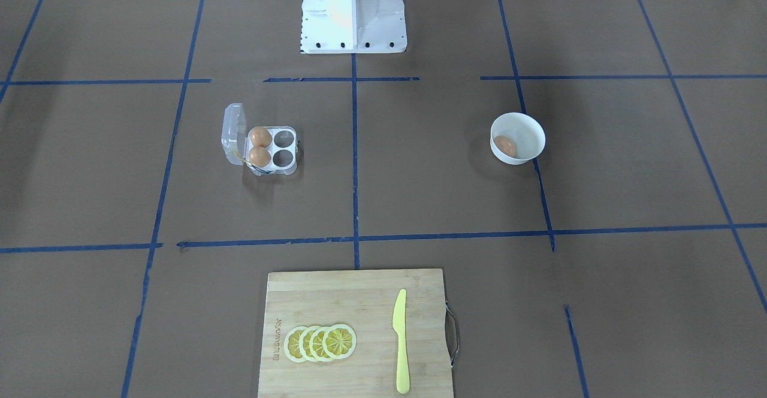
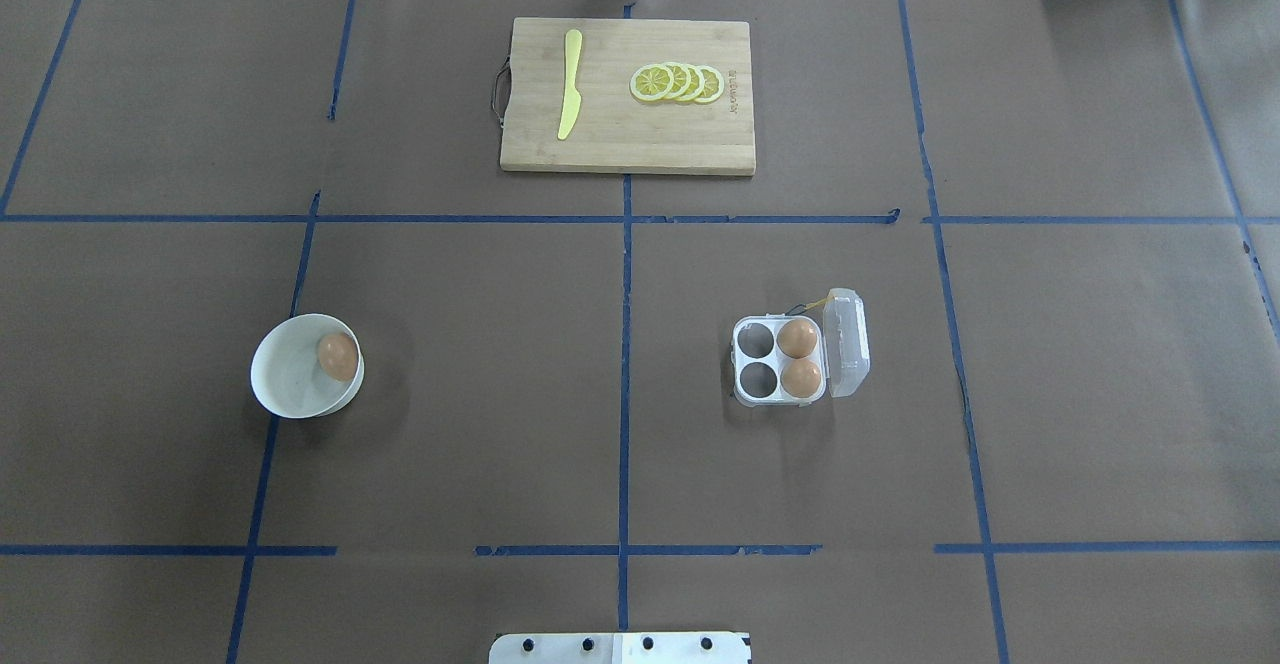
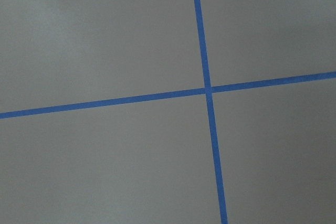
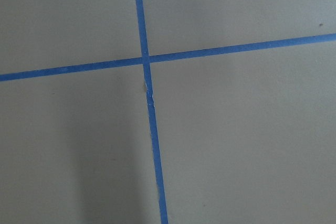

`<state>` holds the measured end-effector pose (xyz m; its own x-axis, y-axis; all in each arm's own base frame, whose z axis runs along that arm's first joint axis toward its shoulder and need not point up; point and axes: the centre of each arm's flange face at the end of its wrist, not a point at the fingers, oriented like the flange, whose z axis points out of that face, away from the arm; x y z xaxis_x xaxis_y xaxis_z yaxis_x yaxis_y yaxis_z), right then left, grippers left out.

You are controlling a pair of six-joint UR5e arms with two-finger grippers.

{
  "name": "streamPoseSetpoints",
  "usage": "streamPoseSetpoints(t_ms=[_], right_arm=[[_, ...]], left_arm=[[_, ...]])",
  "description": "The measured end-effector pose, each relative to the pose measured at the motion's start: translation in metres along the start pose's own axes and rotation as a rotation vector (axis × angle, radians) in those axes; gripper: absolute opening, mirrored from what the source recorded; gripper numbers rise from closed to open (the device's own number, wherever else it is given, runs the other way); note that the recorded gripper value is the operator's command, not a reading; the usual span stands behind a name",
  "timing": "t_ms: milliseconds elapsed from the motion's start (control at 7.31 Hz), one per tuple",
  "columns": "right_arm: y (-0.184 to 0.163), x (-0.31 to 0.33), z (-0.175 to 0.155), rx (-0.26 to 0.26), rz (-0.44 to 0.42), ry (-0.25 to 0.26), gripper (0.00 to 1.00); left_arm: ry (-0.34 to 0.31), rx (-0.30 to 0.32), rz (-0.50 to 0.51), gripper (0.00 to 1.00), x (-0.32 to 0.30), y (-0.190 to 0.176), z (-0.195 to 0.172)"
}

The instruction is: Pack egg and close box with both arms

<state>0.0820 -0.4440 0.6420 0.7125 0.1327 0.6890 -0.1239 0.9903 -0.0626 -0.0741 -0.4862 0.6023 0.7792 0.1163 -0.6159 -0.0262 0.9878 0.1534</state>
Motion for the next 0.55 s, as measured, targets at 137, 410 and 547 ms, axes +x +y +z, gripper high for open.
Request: streamPoseSetpoints(t_ms=[137,410,547], right_arm=[[-0.001,-0.001,0.0,0.0,0.0,-0.002,1.0],[-0.002,-0.003,-0.002,0.002,0.0,-0.012,1.0],[-0.002,-0.003,-0.002,0.002,0.0,-0.015,1.0]], left_arm=[[-0.001,0.019,0.018,1.0,0.003,-0.003,-0.003],[-0.002,0.103,0.102,1.0,0.025,-0.021,-0.021],[0.01,0.138,0.156,1.0,0.048,-0.036,-0.032]])
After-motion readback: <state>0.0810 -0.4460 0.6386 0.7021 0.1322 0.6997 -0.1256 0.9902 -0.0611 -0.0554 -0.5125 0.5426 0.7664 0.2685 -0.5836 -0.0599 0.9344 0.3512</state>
